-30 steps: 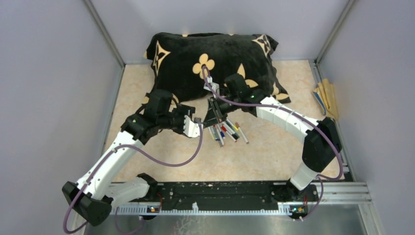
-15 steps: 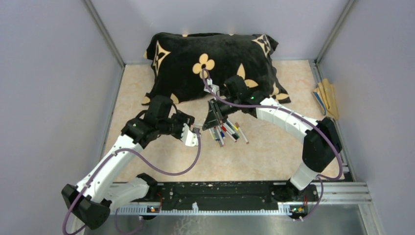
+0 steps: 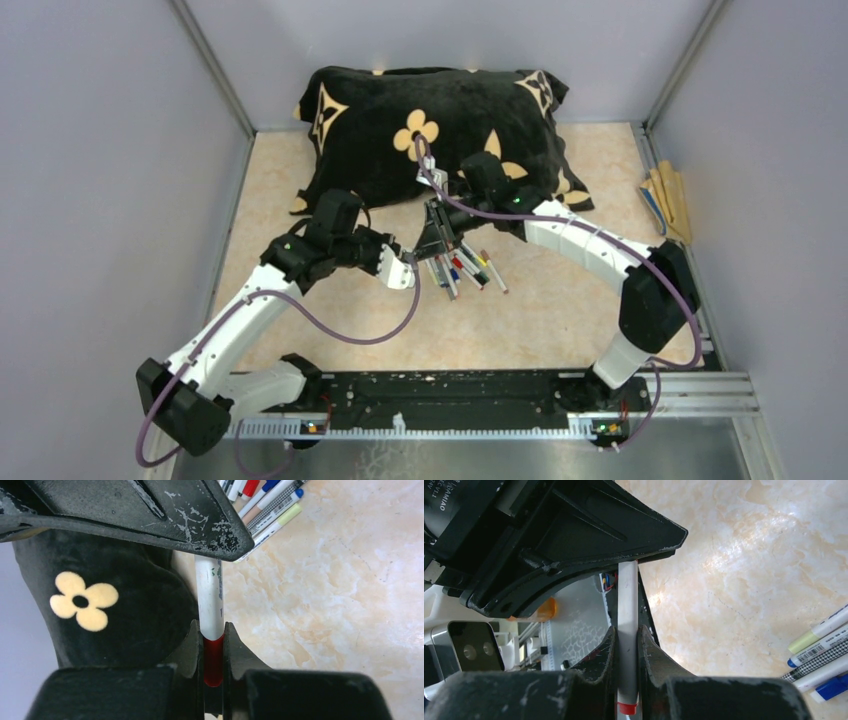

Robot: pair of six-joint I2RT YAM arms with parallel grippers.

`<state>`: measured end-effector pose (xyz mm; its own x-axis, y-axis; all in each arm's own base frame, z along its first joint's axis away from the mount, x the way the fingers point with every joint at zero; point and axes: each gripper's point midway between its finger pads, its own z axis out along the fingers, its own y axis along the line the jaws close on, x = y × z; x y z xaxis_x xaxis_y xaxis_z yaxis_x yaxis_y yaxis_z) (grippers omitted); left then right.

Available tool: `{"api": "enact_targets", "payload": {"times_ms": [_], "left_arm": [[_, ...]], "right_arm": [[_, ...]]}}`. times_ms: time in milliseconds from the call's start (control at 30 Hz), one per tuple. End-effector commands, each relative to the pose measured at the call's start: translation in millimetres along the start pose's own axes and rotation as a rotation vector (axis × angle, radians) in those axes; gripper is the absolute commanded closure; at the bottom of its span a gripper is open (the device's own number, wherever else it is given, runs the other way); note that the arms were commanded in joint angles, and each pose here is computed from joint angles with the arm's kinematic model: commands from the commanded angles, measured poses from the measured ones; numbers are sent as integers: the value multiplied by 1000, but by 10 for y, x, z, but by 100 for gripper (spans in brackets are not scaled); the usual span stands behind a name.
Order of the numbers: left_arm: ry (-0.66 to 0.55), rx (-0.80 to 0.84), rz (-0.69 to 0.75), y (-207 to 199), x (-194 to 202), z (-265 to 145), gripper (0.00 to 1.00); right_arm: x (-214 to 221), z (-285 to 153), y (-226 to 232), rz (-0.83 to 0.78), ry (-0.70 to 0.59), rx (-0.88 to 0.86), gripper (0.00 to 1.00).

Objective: Open the pen caps

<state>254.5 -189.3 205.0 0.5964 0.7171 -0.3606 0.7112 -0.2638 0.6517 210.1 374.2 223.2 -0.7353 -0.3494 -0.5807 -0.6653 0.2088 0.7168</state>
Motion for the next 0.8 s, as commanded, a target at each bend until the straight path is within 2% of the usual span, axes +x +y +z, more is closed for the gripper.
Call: {"api": "enact_targets", "payload": {"times_ms": [0, 300, 567, 767], "left_arm": [[44, -7, 31, 0, 87, 38, 100], [180, 0, 136, -162, 403, 88, 100], [237, 62, 92, -225, 632, 195, 100], [275, 89, 62, -277, 857, 180, 100]], "right_arm": [[-77, -132, 73, -39, -45, 2, 100], [134, -272, -101, 6, -37, 87, 100], [487, -420, -190, 57, -42, 166, 100], [549, -568, -232, 79, -81, 205, 100]]}}
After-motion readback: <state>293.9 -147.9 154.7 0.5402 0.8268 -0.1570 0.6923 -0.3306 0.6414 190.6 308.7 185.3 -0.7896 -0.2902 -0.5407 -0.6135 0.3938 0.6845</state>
